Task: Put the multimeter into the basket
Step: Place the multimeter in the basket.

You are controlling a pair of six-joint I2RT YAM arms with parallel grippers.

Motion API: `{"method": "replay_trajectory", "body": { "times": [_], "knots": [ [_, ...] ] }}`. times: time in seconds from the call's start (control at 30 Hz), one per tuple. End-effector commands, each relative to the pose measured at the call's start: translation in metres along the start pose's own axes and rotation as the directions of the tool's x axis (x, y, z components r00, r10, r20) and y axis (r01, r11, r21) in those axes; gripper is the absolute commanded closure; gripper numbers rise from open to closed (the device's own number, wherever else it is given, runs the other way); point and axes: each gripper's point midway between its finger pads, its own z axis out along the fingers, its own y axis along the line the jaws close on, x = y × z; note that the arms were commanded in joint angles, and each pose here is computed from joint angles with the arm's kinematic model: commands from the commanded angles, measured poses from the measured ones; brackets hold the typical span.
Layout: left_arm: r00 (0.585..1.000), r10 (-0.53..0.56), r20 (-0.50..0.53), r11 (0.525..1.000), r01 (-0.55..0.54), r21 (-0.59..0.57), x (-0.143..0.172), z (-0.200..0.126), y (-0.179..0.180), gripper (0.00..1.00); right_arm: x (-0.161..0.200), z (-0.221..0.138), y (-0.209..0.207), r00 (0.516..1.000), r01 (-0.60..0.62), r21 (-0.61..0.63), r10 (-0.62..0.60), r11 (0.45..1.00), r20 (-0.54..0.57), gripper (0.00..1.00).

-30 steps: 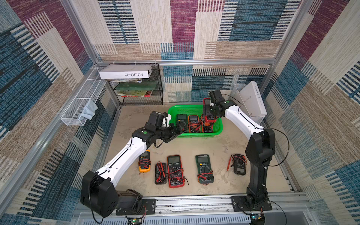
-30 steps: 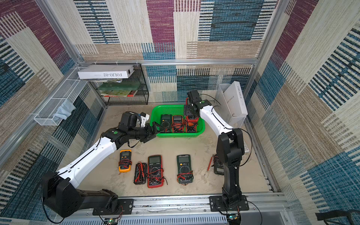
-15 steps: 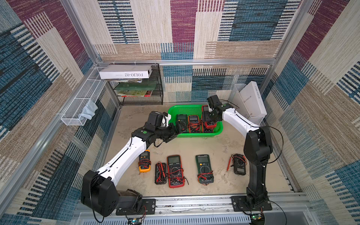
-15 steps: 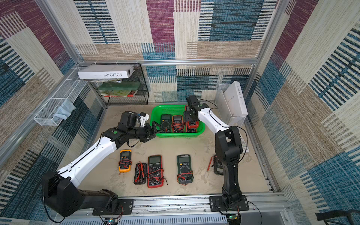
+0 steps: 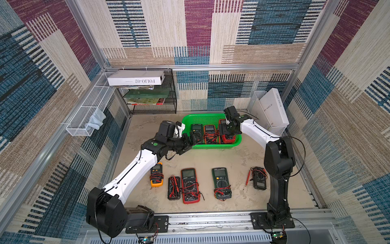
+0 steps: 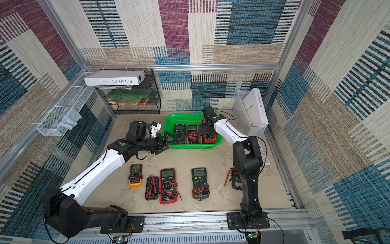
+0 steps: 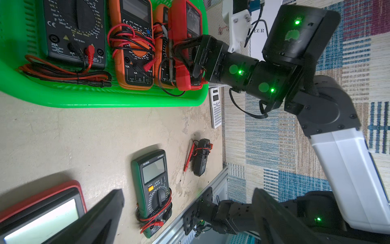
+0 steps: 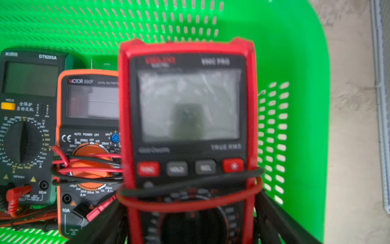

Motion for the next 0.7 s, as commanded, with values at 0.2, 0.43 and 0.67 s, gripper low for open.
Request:
{"method": "replay_trajectory", "body": {
  "times": [0.2,0.43,0.67],
  "knots": [
    [1.000,0.010,0.020,1.000,-0.010,0.016,-0.001,-0.007,-0.006,0.00,-0.002,0.002,-0.008,1.000,-0.019,0.034,0.018,0.999,0.016,0.00],
    [0.999,0.012,0.032,1.000,-0.013,0.019,-0.001,-0.012,-0.008,0.00,-0.008,-0.013,-0.006,0.999,-0.026,0.011,0.026,1.000,0.043,0.00],
    [1.000,-0.001,0.030,1.000,0.001,0.013,0.003,-0.012,-0.002,0.00,-0.015,-0.034,-0.003,0.996,-0.037,-0.020,0.038,0.999,0.077,0.00]
  ]
}}
